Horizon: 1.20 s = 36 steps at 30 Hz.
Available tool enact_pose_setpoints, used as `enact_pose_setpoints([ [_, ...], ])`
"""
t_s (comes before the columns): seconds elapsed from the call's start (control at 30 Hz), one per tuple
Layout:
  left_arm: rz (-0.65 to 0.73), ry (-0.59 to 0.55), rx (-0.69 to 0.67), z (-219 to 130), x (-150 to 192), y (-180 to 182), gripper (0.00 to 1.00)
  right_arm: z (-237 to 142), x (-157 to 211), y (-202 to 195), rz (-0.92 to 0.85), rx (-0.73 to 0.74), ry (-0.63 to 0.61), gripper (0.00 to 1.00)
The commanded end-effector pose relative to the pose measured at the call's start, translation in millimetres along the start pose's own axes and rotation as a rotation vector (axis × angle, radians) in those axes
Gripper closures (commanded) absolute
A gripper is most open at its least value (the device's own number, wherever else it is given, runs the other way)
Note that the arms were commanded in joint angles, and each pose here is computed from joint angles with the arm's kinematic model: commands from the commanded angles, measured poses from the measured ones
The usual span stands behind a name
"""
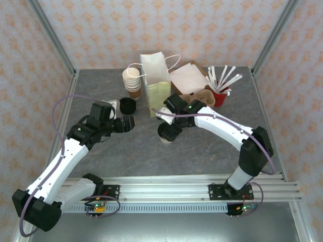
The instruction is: Pack the takeout coffee
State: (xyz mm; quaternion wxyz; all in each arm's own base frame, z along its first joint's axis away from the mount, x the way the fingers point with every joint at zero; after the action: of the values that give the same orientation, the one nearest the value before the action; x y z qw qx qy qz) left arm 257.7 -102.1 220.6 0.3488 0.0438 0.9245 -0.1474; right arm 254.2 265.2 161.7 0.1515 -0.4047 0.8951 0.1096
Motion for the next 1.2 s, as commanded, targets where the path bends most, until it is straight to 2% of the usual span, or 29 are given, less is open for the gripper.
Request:
enact_pose_setpoints([
  [0.0,0.017,-0.002,-0.007,-4.9,0.2,-0.8,0.18,-5.8,0.6,-5.7,0.029,0.029,0.016,0.21],
  [0.2,0.017,-0.002,-0.007,-5.6,0.8,-0.8,0.18,-13.3,3.6,-2.0,0.011,0.010,-0.012,0.22],
  [0.37,0.015,0.000,-0.006,-4.7,2.1,-0.5,0.18,-5.5,11.0,-10.6,0.008,0.031,0.029,0.27],
  [0.7,0.016,-0.005,-0.012,-7.4,2.0,0.4,0.18,9.0,21.3,-13.7,-0.020,0.040,0.082,0.28],
  [1.17,0.017,-0.006,-0.013,-8.2,3.0,0.7,0.18,26.5,36.6,-20.5,-0.003,0.011,0.146,0.40],
])
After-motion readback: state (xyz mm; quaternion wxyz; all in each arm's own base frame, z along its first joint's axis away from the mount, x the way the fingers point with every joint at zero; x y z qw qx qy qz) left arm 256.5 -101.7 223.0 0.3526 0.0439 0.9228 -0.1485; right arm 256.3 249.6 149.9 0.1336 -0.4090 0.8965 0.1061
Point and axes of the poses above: each hand's point on the last joint's axis, 136 mm out from that joint toward the fingers, its own z axis out along the fingers, its own y axis along the line the jaws close on, x = y × z, the point moved 2 cm from there along -z, back along the fingers, and after that the axes turned 11 degrees about z, right-handed, at the moved point
